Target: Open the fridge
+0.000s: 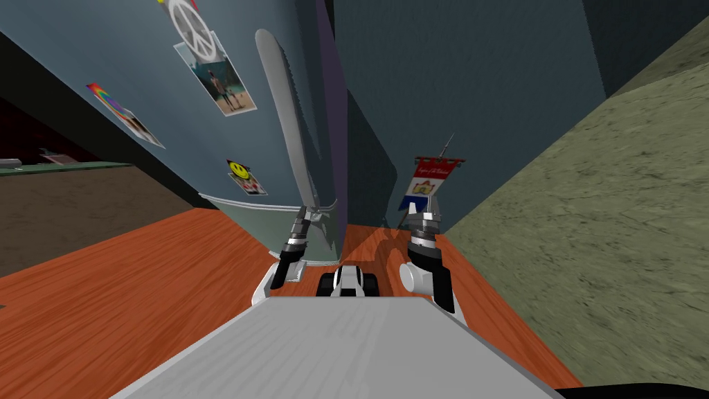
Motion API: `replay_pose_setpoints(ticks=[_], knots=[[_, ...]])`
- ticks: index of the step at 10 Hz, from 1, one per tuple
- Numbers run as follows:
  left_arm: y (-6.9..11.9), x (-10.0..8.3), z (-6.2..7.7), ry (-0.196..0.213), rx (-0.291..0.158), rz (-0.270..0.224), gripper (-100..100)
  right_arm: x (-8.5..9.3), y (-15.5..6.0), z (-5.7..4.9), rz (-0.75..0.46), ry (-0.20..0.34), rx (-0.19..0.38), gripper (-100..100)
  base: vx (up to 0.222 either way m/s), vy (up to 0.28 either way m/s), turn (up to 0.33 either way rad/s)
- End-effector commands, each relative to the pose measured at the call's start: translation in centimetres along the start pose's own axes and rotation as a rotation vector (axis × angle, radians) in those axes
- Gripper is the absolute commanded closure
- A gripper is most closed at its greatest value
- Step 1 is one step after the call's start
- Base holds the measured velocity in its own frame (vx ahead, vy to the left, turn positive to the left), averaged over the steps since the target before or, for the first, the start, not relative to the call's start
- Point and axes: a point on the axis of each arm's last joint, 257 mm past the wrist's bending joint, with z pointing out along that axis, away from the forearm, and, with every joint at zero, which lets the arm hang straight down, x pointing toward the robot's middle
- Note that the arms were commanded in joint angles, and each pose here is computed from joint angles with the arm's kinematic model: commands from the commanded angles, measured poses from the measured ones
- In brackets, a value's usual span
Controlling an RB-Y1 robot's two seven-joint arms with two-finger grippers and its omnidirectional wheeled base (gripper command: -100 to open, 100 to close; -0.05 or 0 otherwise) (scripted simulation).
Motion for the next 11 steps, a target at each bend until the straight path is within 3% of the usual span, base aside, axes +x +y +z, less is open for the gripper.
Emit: replay_pose_setpoints(ticks=[1, 2, 4, 6, 11], knots=[[-0.3, -0.1, 0.3, -0.002, -0.001, -0.001, -100, 0.0, 0.0, 0.0, 0.0, 0.0, 0.0, 0, 0.015, 0.002, -0.001], [0.2, 0.1, -0.3, 0.002, -0.002, 0.001, 100, 0.0, 0.0, 0.0, 0.0, 0.0, 0.0, 0, -0.026, 0.002, 0.004], [0.7, 0.5, -1.1, 0.006, -0.001, 0.004, 100, 0.0, 0.0, 0.0, 0.0, 0.0, 0.0, 0, -0.057, -0.009, 0.004], [0.8, -0.4, -0.8, 0.017, 0.002, -0.007, 100, 0.0, 0.0, 0.0, 0.0, 0.0, 0.0, 0, -0.07, 0.034, -0.077], [1.2, -1.9, -0.4, 0.057, 0.013, -0.037, 100, 0.0, 0.0, 0.0, 0.0, 0.0, 0.0, 0, -0.277, 0.148, -0.152]])
